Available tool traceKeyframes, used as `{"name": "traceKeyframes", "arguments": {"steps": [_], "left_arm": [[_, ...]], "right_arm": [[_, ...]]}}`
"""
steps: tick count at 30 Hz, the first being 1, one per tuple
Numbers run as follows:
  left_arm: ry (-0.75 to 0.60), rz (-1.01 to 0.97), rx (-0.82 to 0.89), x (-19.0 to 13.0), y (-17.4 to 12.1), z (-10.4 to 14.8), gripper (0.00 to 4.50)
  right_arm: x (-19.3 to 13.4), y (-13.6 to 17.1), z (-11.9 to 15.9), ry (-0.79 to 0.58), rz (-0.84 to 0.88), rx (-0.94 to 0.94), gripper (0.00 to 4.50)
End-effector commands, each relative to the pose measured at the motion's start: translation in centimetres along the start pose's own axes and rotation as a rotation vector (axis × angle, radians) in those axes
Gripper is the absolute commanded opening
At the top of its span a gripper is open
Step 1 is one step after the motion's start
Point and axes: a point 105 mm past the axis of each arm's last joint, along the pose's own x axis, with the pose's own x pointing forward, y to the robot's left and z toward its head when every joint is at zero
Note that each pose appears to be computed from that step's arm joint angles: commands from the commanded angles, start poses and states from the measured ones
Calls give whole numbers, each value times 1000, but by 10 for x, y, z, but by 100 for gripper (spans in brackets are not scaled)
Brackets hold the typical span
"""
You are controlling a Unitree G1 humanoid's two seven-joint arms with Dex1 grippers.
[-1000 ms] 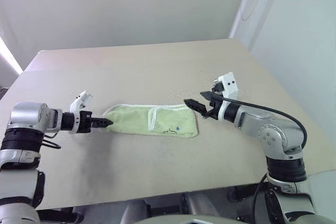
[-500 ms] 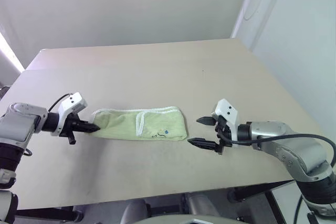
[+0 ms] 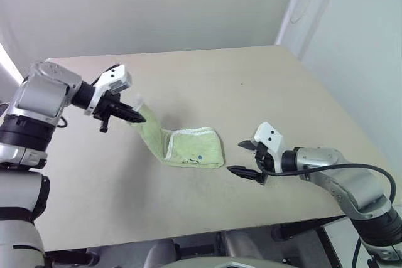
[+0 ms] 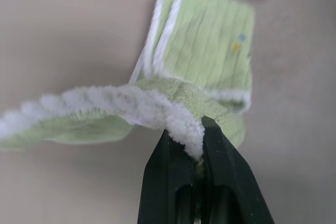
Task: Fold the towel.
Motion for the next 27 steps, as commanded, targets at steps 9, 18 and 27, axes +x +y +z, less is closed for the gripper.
{"name": "traceKeyframes", "arguments": {"steps": [9,18,27], "left_arm": [[55,-213,163,51,-13,29,2],[42,-339,203,99,-23,43,2],[11,-302,85,142,-14,51,52]], "right_arm": [[1,-2,2,-6,-88,-6,450],[-2,-2,-4,-2,-144,22,450],[-4,-1,-8,9,-176,39,450]]}}
